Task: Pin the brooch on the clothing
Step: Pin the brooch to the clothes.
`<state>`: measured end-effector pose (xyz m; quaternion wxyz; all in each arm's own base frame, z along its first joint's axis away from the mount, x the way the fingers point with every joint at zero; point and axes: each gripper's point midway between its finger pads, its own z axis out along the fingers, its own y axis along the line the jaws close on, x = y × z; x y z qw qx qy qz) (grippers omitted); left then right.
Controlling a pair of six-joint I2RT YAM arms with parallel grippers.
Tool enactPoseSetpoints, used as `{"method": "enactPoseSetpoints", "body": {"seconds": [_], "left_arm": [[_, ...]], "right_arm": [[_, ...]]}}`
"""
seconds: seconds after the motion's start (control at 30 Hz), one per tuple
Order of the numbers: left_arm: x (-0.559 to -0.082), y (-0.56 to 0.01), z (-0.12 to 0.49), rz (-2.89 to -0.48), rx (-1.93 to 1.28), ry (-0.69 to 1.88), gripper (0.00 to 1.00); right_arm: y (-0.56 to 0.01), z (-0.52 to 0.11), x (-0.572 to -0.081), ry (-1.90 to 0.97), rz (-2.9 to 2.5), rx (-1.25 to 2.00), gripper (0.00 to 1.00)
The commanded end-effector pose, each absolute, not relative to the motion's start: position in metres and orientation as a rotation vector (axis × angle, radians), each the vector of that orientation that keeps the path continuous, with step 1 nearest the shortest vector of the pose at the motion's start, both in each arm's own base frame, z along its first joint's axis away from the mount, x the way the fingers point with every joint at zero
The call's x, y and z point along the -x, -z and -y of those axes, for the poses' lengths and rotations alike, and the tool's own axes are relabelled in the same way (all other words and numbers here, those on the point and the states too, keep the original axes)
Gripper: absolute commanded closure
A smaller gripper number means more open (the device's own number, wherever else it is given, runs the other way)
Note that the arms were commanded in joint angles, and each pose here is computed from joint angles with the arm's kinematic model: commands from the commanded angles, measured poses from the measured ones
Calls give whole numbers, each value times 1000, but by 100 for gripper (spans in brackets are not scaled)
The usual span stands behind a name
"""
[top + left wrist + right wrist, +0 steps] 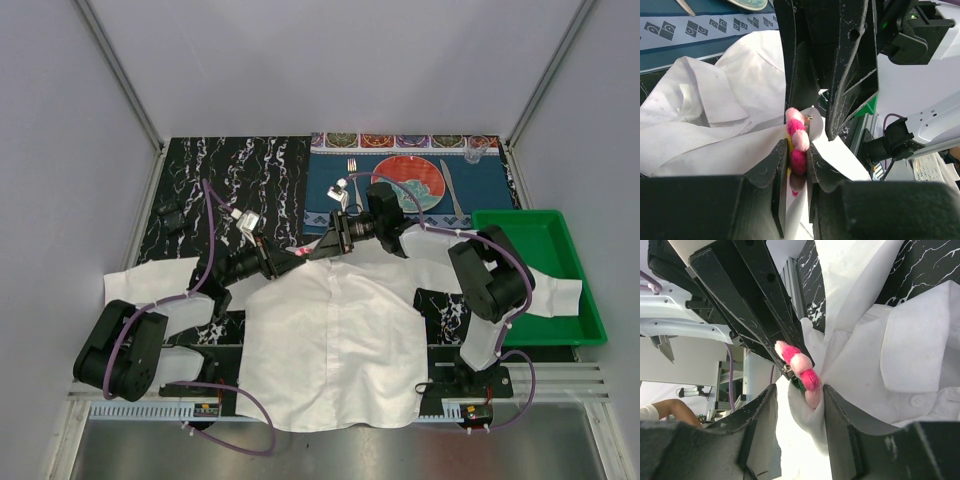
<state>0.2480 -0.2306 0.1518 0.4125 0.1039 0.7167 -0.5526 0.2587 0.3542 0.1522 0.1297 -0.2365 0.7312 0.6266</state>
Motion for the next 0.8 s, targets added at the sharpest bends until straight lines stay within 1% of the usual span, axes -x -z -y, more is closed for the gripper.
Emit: {"method": "enactPoseSetpoints", "body": {"seconds": [0.0,0.07,0.2,0.23,0.3,0.33,0.37,0.4,0.43,0.47,0.63,0.67,0.7,0.77], "left_arm": [[-263,-167,227,-1736,-273,1318,100],[-264,-166,227,-1743,-279,1304,100],[-265,-165,227,-1753,-276,1285,100],[-265,-164,227,-1756,-274,1284,100],[-264,-165,227,-1754,-276,1283,100],[-264,-164,227,-1760,-281,1283,100],[-264,-163,227,-1760,-289,1273,100],[-266,-161,226,-1770,-279,1255,100],[-266,-157,226,-1792,-273,1244,100],[-267,-157,226,-1792,-283,1233,100],[-272,-152,223,-1831,-255,1194,100],[-272,-152,223,-1830,-258,1197,100],[-271,-152,223,-1830,-259,1198,100],[-270,-154,224,-1815,-262,1209,100]], "right_arm": [[-179,-366,-260,-1816,-2031,751,53],[-178,-369,-261,-1814,-2045,743,53],[-173,-375,-262,-1790,-2068,759,58],[-170,-375,-264,-1777,-2070,761,64],[-167,-374,-265,-1766,-2084,753,70],[-165,-375,-266,-1759,-2093,753,72],[-164,-375,-267,-1761,-2104,748,72],[-165,-376,-268,-1765,-2110,746,69],[-164,-376,-268,-1766,-2111,745,64],[-164,-376,-268,-1766,-2112,742,56],[-170,-379,-267,-1808,-2083,741,56],[-169,-381,-266,-1801,-2085,745,58],[-167,-381,-268,-1793,-2094,744,64],[-166,-382,-268,-1787,-2089,753,71]]}}
